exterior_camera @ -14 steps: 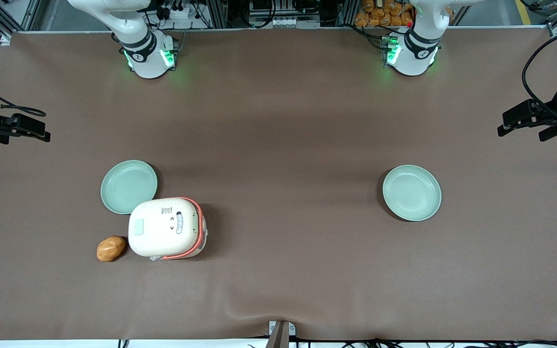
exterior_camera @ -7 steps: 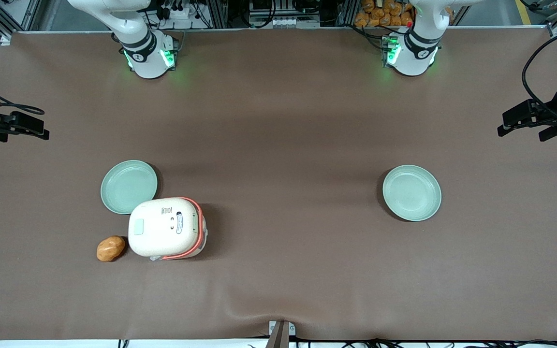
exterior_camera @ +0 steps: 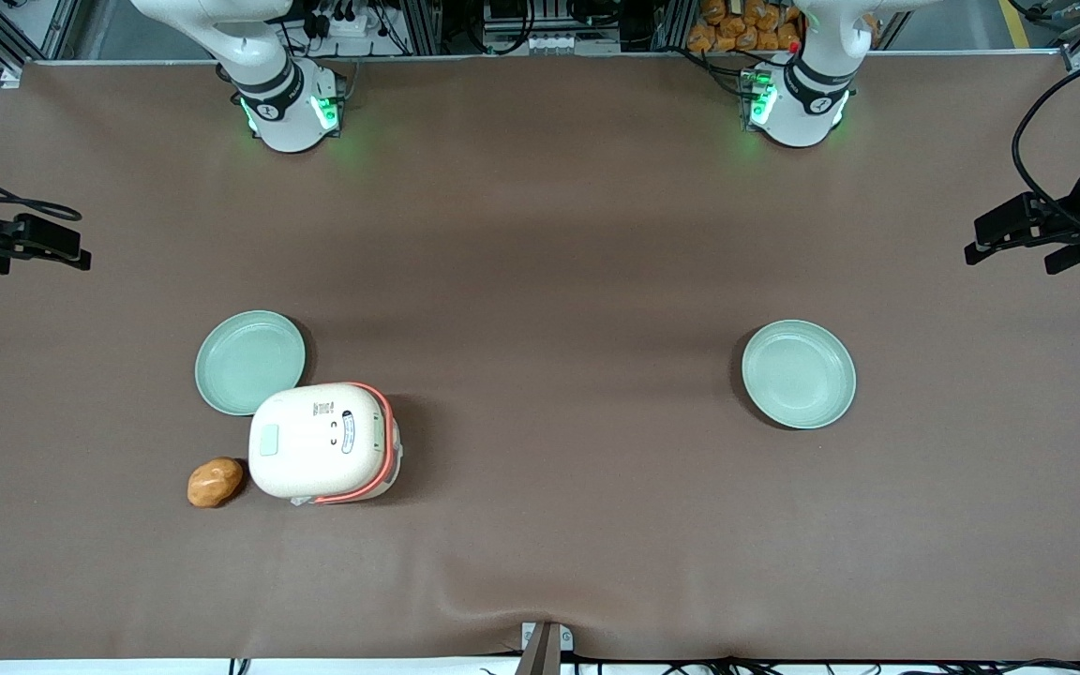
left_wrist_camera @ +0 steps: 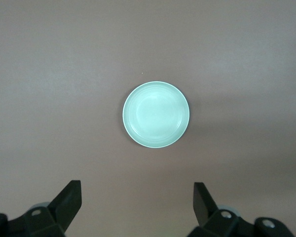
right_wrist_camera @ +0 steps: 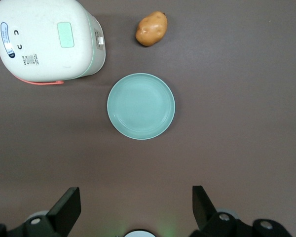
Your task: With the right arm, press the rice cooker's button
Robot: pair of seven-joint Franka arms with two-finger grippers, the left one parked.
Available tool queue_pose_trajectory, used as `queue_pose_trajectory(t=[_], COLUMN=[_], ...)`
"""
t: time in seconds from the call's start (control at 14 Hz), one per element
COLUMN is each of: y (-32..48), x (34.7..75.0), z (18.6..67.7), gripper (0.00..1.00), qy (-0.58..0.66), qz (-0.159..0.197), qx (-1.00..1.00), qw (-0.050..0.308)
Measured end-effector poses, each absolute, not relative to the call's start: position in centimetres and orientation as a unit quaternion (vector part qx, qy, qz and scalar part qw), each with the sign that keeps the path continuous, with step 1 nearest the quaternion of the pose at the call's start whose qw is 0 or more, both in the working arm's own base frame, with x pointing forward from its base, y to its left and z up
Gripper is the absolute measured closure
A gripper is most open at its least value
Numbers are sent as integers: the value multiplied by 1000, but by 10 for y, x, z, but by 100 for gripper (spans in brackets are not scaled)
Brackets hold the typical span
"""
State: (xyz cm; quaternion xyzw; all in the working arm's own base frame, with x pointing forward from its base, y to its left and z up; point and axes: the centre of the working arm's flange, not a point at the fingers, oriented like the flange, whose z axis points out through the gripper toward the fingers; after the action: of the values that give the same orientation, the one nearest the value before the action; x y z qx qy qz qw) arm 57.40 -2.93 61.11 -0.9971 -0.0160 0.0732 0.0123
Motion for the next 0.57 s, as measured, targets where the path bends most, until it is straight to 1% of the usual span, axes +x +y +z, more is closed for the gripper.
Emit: queue_pose_trajectory(t=[0.14,0.29,0.36,0.43,0.5,0.57], y=[-29,-25,-20,-15,-10,-1], x=[572,564,562,563,567,573], z=[612,607,604,602,602,602], gripper=[0,0,0,0,0,0], qy=[-16,-20,-24,-29,-34,-41], qz=[80,116,127,127,117,98], qx=[-997,-993,-992,-991,-993,-994], qw=[11,8,7,6,5,4])
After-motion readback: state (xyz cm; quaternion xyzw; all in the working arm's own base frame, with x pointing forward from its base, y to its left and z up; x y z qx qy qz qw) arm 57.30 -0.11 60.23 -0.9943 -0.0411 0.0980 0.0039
